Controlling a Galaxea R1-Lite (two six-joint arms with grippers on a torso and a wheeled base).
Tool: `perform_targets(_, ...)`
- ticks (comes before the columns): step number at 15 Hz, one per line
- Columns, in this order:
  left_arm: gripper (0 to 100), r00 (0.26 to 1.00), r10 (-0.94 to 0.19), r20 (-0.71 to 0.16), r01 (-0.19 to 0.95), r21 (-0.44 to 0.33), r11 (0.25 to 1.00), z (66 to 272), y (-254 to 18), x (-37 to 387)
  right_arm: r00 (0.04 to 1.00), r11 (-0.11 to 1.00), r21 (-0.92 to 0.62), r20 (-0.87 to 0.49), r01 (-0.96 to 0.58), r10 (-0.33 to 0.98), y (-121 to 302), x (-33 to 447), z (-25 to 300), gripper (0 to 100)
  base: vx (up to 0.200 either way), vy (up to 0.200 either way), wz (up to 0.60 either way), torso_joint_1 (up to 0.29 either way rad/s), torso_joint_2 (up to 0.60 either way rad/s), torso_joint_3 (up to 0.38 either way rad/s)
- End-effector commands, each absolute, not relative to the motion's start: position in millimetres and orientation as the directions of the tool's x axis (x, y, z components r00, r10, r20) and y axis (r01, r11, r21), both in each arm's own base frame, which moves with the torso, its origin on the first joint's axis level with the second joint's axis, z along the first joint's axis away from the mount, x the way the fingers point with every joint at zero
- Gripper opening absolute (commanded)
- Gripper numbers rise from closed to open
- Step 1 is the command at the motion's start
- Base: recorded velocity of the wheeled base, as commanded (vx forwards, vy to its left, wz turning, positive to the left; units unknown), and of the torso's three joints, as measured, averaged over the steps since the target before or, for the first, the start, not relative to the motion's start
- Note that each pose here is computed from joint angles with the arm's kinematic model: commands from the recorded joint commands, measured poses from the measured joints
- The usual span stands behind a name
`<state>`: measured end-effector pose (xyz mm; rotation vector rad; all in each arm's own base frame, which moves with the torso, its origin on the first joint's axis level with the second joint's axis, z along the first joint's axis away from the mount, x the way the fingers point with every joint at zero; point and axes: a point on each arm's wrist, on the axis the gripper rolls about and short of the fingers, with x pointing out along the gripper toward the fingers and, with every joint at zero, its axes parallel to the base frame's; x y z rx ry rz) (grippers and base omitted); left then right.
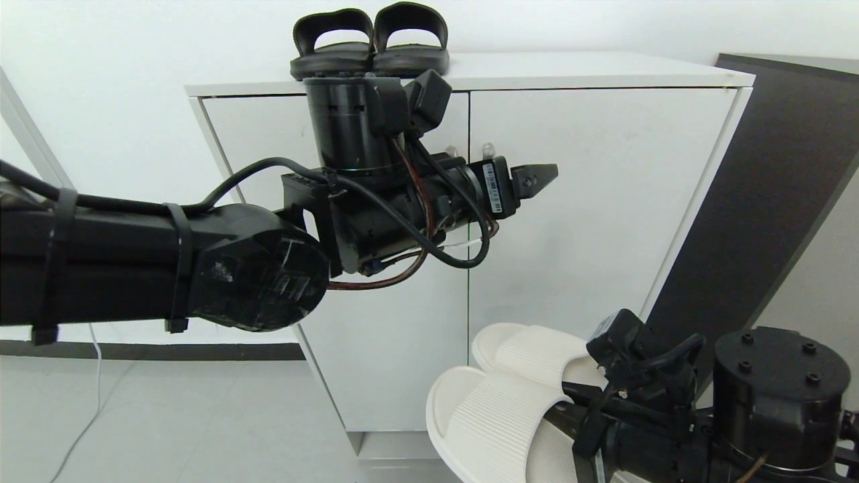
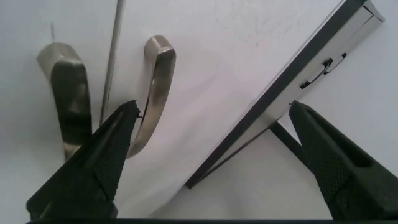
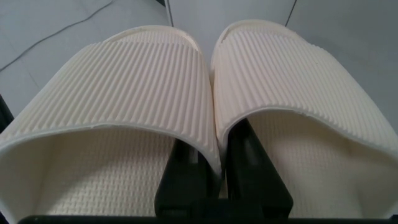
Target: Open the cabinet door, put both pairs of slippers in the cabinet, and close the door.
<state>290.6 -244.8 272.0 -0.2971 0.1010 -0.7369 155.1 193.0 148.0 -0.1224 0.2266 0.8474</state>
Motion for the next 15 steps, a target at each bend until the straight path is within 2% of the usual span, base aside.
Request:
perform_targets(1,100,0.740,-0.673,0.005,0.641,-0.306,0.703,268,-247,295,0.638,0.654,-0.020,-0.246,-0.756,0.730,193,155,148,0,0.000,0.000,0.00,0.000,0.00,0.000)
perform_targets(3,100,0.738,-0.675,0.003,0.643,-0.309,0.701,267,-249,297,0.634,0.650,-0.019,-0.249,-0.759,0.733,194,155,147,0,0.000,0.000,0.00,0.000,0.00,0.000)
perform_targets(4,0,0.736,-0.677,0.003,0.644,-0.311,0.699,267,-249,297,0.632,0.649,-0.019,-0.250,-0.760,0.733,194,155,147,0,0.000,0.000,0.00,0.000,0.00,0.000)
perform_targets(9,0,0.732,-0.682,0.012,0.651,-0.310,0.693,269,-247,293,0.625,0.642,-0.017,-0.253,-0.766,0.739,193,153,146,0,0.000,0.000,0.00,0.000,0.00,0.000)
perform_targets(15,0,0.727,-0.686,0.003,0.653,-0.311,0.691,271,-240,280,0.527,0.549,0.005,-0.271,-0.836,0.806,192,140,141,0,0.000,0.000,0.00,0.000,0.00,0.000)
